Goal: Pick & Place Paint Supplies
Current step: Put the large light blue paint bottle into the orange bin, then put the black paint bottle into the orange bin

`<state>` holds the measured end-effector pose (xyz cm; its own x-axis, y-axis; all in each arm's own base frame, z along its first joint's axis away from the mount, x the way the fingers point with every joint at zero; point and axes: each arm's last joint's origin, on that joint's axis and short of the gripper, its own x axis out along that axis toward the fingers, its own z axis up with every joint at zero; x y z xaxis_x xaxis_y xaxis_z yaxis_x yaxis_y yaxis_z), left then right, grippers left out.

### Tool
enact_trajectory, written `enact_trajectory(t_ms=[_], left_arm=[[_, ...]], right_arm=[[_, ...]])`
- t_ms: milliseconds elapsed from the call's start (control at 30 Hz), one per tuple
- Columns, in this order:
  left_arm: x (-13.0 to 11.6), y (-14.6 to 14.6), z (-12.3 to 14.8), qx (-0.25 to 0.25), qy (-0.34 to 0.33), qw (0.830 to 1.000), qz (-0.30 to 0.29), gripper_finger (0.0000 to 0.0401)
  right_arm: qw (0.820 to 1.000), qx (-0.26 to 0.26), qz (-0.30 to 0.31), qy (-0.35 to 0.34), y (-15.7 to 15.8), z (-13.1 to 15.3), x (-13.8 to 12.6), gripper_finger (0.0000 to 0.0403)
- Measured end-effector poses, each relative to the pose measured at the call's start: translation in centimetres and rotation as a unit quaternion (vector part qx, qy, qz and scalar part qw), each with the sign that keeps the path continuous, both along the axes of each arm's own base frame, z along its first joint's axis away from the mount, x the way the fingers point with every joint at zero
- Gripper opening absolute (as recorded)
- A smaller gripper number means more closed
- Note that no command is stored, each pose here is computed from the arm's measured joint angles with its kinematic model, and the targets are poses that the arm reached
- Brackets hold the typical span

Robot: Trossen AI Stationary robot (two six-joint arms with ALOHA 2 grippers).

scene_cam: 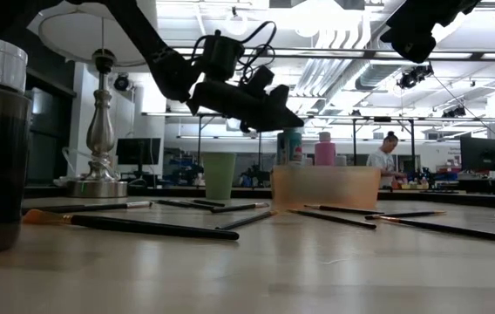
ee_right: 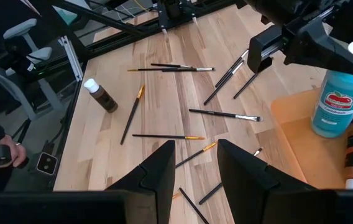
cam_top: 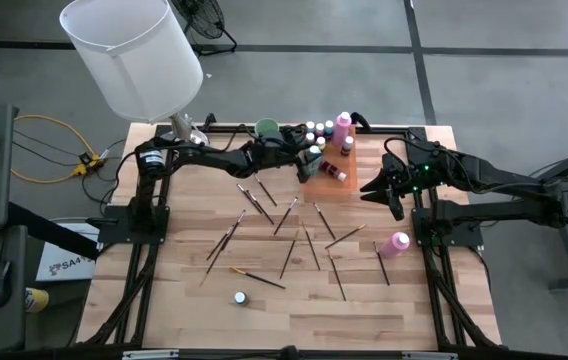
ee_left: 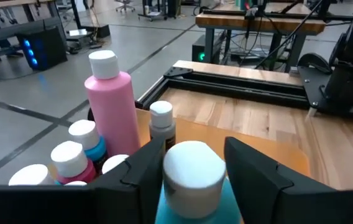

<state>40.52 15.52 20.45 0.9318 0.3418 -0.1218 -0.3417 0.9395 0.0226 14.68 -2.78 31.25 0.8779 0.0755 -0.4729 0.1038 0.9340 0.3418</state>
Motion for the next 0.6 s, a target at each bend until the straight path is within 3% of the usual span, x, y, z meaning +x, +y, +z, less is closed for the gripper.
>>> enact_trajectory(t_ms=[300, 600], left_arm=[[0.0, 0.0, 0.3, 0.041, -0.001, 0.999, -0.004, 0.0227], [0.0, -0.6, 1.2, 0.045, -0.01, 0.999, -0.006, 0.0239]], right_arm=[[1.0, 0.0, 0.0, 0.0, 0.0, 0.0, 0.0, 0.0113], [1.0, 0.0, 0.0, 0.0, 0.0, 0.0, 0.0, 0.0113]])
